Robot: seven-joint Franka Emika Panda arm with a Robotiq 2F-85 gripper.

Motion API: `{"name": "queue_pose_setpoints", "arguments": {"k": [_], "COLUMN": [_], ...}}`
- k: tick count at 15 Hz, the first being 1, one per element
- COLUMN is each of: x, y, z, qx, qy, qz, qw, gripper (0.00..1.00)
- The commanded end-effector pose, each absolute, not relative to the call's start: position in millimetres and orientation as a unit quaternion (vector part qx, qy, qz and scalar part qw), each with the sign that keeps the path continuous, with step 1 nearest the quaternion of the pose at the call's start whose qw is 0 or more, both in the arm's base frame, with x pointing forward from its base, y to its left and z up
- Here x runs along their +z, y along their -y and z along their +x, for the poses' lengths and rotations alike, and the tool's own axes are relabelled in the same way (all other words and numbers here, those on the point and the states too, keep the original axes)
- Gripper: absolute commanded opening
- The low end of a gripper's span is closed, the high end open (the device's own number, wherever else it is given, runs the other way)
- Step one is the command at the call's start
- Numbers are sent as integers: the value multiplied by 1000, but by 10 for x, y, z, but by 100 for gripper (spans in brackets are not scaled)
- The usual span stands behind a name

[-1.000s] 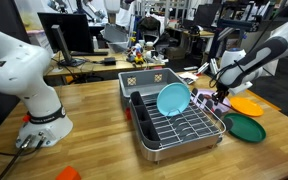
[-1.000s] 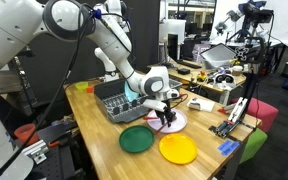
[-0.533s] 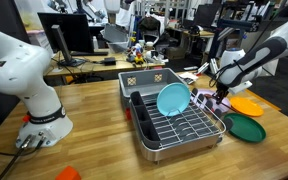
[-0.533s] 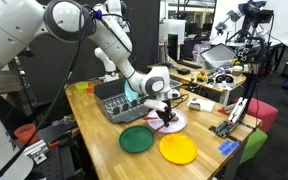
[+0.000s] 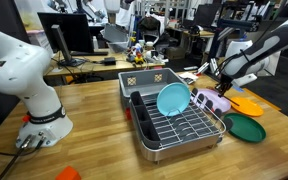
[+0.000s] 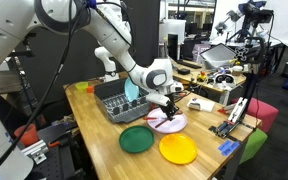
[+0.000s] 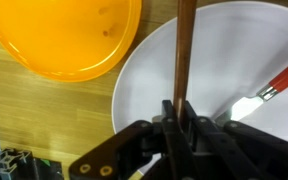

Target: Move the wooden spoon to the yellow plate

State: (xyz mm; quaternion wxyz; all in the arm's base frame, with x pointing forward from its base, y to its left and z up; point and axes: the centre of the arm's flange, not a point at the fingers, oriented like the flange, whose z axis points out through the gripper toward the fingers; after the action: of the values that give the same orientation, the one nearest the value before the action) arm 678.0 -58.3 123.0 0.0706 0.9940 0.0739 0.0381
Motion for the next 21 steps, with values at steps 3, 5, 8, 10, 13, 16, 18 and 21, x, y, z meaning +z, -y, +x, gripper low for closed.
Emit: {"name": "queue_pose_setpoints", "arguments": {"k": [3, 5, 8, 10, 13, 16, 18, 21], "x": [1677, 1748, 1850, 1907, 1911, 1846, 1797, 1760], "y": [780, 849, 951, 995, 1090, 1181, 1200, 1181], "z": [6186, 5962, 5663, 5485, 5286, 5203, 5199, 5235], "qx": [86, 102, 131, 147, 154, 144, 128, 114], "qy": [2, 44, 93, 115, 143, 165, 176, 188], "qz": [996, 994, 987, 982, 977, 975, 976, 975], "qw": [22, 9, 15, 21, 28, 32, 26, 15], "gripper": [3, 3, 3, 3, 3, 3, 3, 3]}}
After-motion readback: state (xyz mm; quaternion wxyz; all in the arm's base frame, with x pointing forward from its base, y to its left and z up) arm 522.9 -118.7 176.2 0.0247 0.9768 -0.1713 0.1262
